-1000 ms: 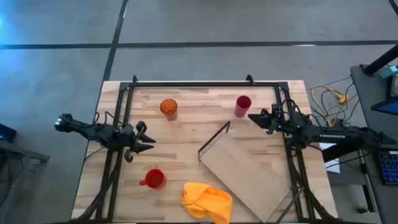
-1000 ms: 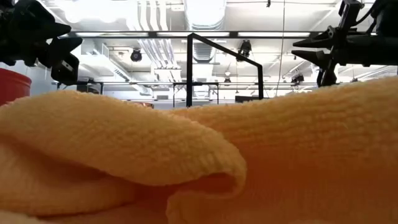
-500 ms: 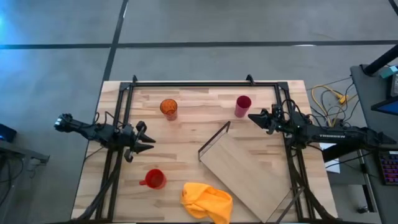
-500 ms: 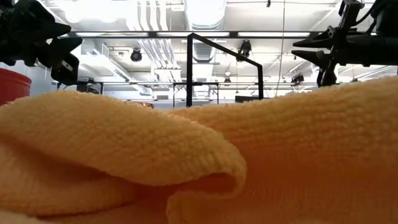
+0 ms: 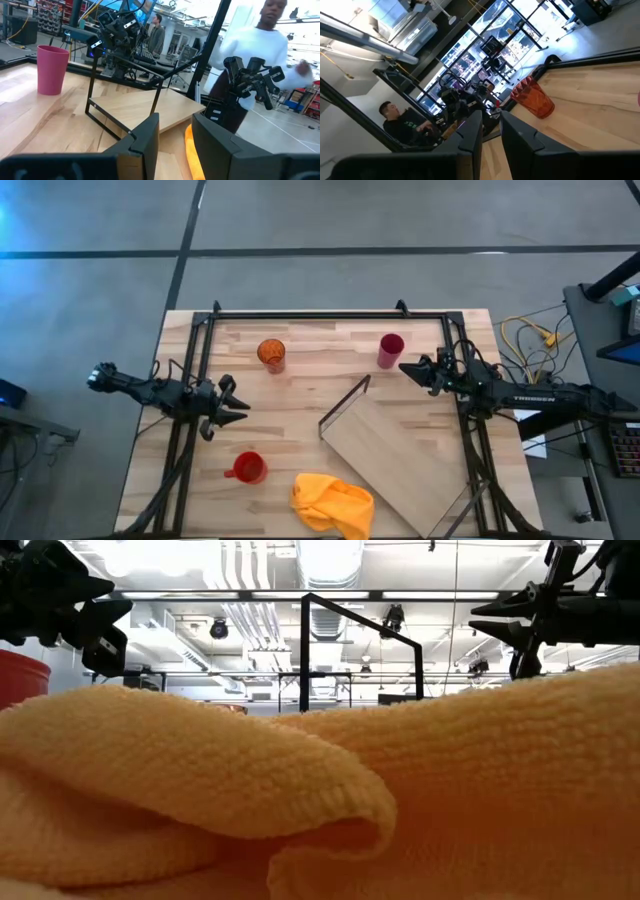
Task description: Stack small to large cups/mugs on shelf
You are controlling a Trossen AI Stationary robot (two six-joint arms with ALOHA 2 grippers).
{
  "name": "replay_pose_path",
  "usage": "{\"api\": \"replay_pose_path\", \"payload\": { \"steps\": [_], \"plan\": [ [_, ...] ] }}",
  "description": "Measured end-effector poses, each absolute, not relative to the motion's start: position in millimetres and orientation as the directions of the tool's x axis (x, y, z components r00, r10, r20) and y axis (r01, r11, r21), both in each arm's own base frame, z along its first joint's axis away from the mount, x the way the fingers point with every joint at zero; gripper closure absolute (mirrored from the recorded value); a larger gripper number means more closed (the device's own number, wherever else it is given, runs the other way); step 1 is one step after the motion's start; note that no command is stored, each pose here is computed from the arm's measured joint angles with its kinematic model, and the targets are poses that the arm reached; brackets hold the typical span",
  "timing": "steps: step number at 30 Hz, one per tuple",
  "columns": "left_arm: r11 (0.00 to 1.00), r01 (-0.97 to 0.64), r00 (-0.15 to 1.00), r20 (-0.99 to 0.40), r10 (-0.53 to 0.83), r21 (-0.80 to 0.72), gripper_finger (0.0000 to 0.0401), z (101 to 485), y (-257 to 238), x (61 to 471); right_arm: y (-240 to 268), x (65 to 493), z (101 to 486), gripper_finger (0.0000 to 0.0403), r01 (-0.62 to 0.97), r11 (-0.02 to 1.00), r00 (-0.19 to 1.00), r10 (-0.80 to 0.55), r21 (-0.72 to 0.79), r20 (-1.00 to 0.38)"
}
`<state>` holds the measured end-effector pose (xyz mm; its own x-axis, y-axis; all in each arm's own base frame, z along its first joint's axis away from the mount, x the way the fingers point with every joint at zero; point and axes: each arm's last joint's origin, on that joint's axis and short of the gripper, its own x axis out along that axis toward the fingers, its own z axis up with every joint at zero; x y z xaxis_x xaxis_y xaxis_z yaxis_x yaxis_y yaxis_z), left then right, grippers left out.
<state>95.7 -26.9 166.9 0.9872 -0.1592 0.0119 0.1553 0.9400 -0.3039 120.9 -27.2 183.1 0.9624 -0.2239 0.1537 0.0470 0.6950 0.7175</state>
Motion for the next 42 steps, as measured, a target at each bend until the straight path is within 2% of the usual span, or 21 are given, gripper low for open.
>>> {"api": "replay_pose_path", "payload": {
  "steps": [25,27,31,33,36,39,42],
  "plan": [
    [0.94,0.155,0.987,0.012,-0.159,-0.304,0.0299,167,-27,96,-27,121,183,0.0339,0.049,0.7,0.962,-0.224,0.712,0.154],
    [0.94,0.155,0.987,0.012,-0.159,-0.304,0.0299,167,-27,96,-27,121,183,0.0339,0.032,0.705,0.967,-0.2,0.709,0.155],
    [0.94,0.156,0.987,0.012,-0.16,-0.304,0.0299,167,-27,96,-23,122,183,0.0339,-0.045,0.793,0.986,-0.064,0.608,0.156],
    [0.933,0.206,0.977,0.009,-0.213,-0.295,0.0299,167,-28,95,-21,122,184,0.0339,-0.073,0.812,0.986,-0.027,0.578,0.162],
    [0.927,0.297,0.953,0.01,-0.303,-0.227,0.0299,167,-31,94,-22,121,190,0.0339,-0.088,0.822,0.979,-0.034,0.562,0.202],
    [0.931,0.297,0.952,-0.015,-0.307,-0.213,0.0299,165,-32,96,-22,121,209,0.0339,-0.115,0.843,0.962,-0.037,0.525,0.27],
    [0.966,0.257,0.966,-0.026,-0.258,-0.025,0.0299,164,-30,97,-22,121,235,0.0339,-0.124,0.868,0.939,-0.053,0.48,0.339]
  ]
}}
